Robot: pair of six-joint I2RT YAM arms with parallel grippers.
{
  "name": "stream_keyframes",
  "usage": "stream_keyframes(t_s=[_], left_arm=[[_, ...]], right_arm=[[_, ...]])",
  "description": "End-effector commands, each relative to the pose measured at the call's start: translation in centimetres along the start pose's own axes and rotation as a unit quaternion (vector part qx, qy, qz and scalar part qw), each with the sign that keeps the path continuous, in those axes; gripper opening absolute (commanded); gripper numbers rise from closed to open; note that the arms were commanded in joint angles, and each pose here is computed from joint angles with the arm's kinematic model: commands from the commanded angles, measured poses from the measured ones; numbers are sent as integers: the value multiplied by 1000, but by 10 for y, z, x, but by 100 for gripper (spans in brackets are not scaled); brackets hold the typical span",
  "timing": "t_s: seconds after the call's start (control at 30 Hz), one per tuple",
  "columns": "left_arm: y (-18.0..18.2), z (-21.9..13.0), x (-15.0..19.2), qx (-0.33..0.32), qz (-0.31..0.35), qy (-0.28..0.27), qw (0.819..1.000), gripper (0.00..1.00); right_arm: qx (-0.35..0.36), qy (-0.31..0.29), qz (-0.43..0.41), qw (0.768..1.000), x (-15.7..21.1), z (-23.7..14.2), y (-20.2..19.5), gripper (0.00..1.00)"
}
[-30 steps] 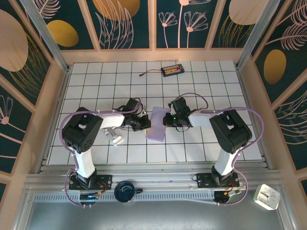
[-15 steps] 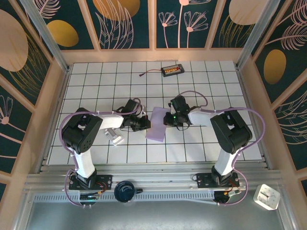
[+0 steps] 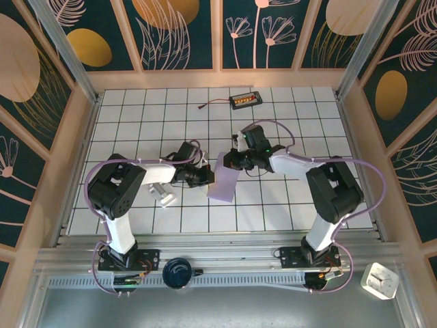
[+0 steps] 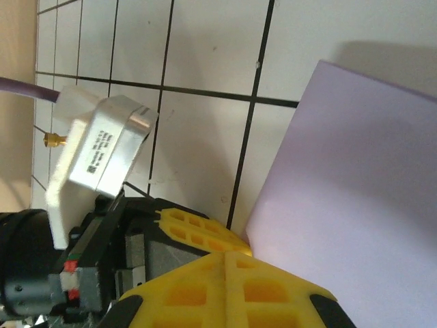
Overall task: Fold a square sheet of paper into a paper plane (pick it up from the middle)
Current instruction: First fold in half a square sheet of paper at the center of the table.
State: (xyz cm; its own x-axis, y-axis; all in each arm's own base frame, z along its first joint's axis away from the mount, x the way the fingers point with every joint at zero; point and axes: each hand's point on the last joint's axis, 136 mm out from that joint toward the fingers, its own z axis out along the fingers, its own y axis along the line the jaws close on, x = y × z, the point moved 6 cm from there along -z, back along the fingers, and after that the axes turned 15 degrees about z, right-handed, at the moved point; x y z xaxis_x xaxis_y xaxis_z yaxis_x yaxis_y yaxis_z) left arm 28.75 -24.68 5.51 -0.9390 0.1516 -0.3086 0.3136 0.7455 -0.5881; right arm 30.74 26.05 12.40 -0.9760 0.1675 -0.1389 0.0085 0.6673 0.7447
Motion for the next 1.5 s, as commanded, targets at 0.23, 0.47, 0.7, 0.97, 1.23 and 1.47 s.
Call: stream_keyframes(t_s=[0.23, 0.47, 0.7, 0.97, 1.23, 1.47], left_arm=[[38, 6, 49, -82, -38, 85, 992, 0], [38, 6, 50, -81, -38, 86, 992, 0], [41, 7, 53, -86, -36, 93, 991, 0], [47, 9, 60, -94, -33, 107, 989, 0], [54, 10, 73, -104, -32, 125, 986, 0], [59, 11, 82, -107, -34, 136, 984, 0]], right_arm=[[-18, 57, 11, 998, 10, 47, 3, 0], [1, 66, 20, 998, 12, 63, -9, 0], [15, 67, 30, 997, 10, 71, -15, 0], [88, 44, 45, 994, 4, 77, -39, 0], [91, 24, 59, 994, -10, 75, -44, 0], [75, 18, 68, 995, -24, 75, -41, 0]])
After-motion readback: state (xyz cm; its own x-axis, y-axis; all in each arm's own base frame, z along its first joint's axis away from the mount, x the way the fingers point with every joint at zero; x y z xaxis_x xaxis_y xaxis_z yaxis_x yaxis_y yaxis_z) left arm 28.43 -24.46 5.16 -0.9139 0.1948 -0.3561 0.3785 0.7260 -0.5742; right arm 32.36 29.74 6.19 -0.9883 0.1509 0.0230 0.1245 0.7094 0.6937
